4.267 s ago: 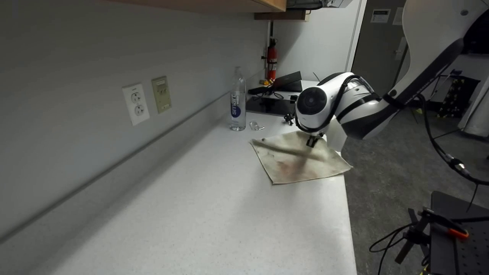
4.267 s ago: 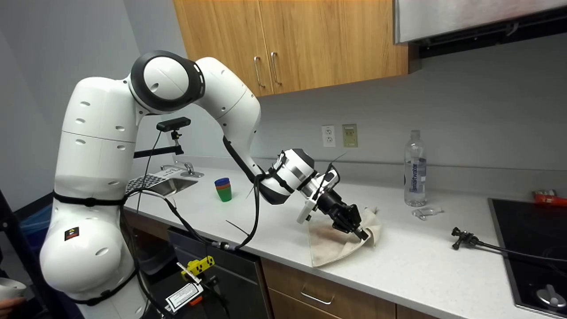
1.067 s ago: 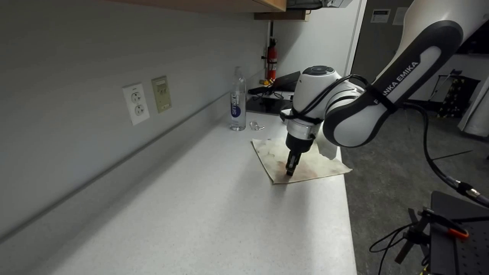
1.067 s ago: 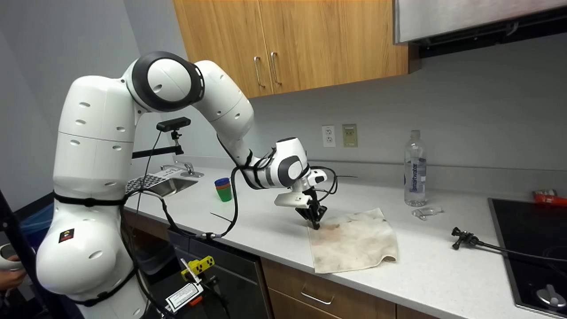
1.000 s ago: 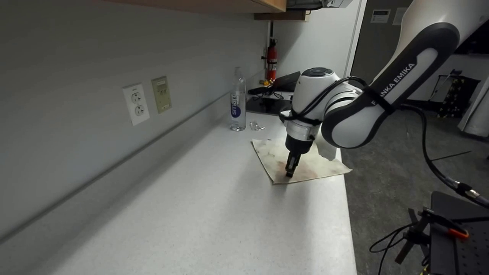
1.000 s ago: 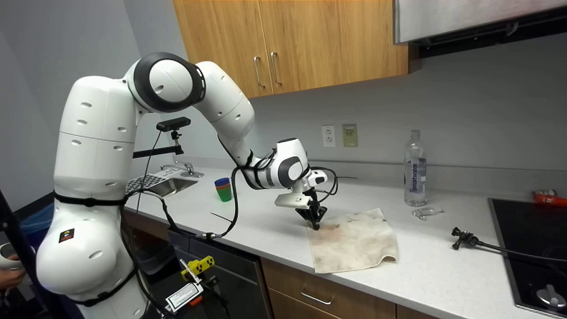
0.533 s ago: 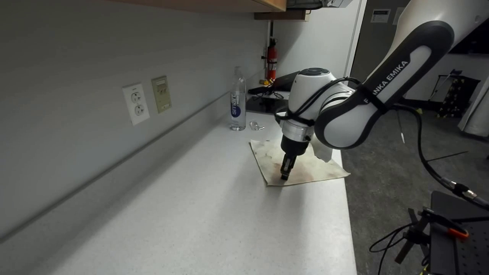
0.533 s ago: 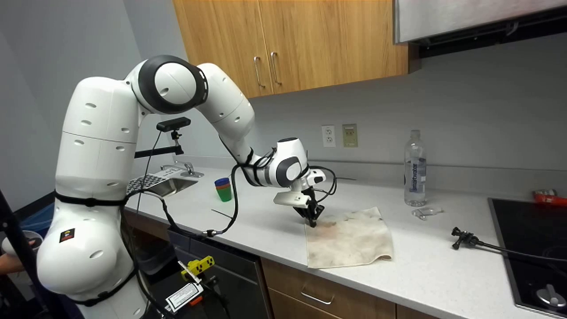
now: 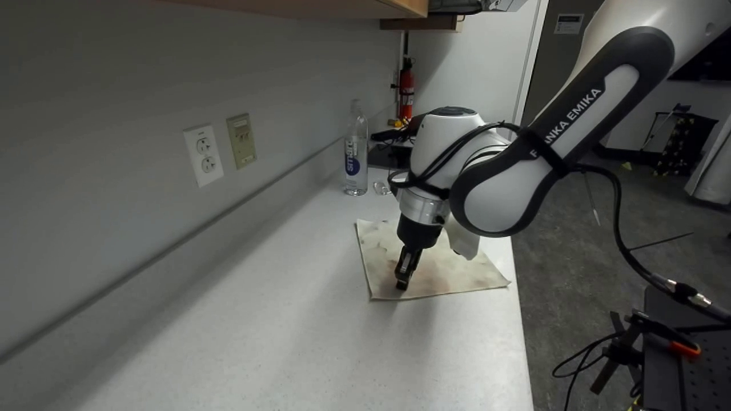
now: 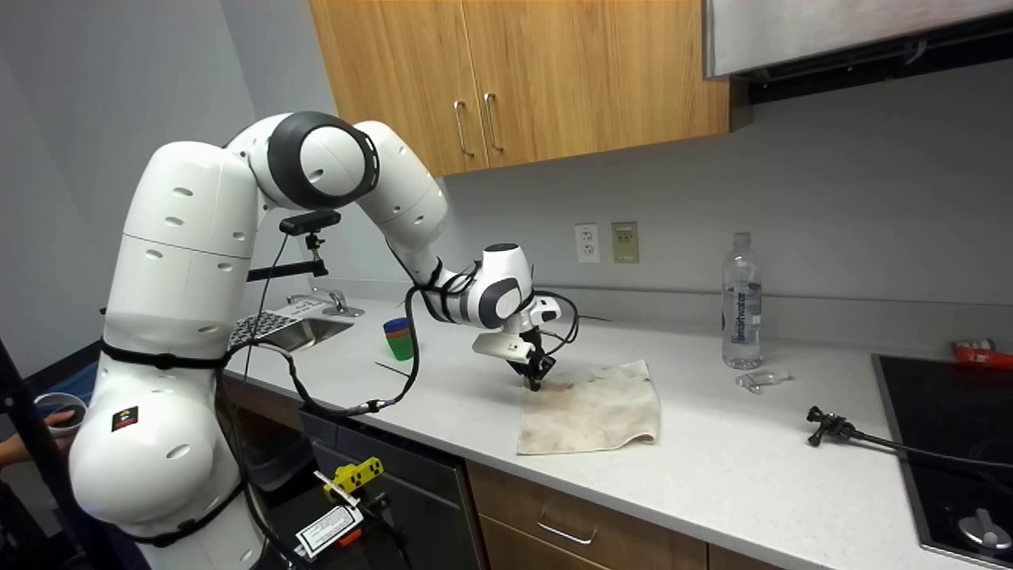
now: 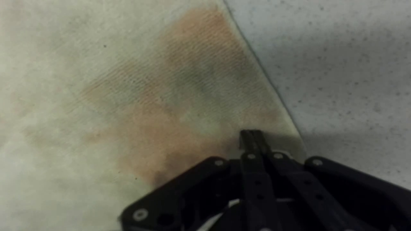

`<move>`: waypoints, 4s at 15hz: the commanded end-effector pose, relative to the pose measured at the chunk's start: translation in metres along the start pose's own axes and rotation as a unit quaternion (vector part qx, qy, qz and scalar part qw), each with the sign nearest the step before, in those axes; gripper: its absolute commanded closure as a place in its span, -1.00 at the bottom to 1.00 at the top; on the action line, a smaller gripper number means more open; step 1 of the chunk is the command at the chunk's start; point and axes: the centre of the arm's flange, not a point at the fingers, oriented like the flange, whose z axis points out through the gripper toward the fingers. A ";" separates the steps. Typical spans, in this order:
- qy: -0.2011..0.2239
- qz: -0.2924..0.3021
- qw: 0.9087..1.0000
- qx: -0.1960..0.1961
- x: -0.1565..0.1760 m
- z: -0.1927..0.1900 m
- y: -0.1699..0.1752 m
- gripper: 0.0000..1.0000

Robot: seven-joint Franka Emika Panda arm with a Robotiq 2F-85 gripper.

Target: Unfold the towel and lay it flat on the countertop

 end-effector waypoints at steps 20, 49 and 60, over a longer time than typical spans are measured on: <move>-0.045 0.056 0.992 0.106 -0.009 0.024 -0.081 1.00; 0.057 -0.066 0.996 0.023 -0.025 -0.047 -0.098 1.00; 0.042 -0.121 0.990 -0.054 -0.081 -0.139 -0.088 1.00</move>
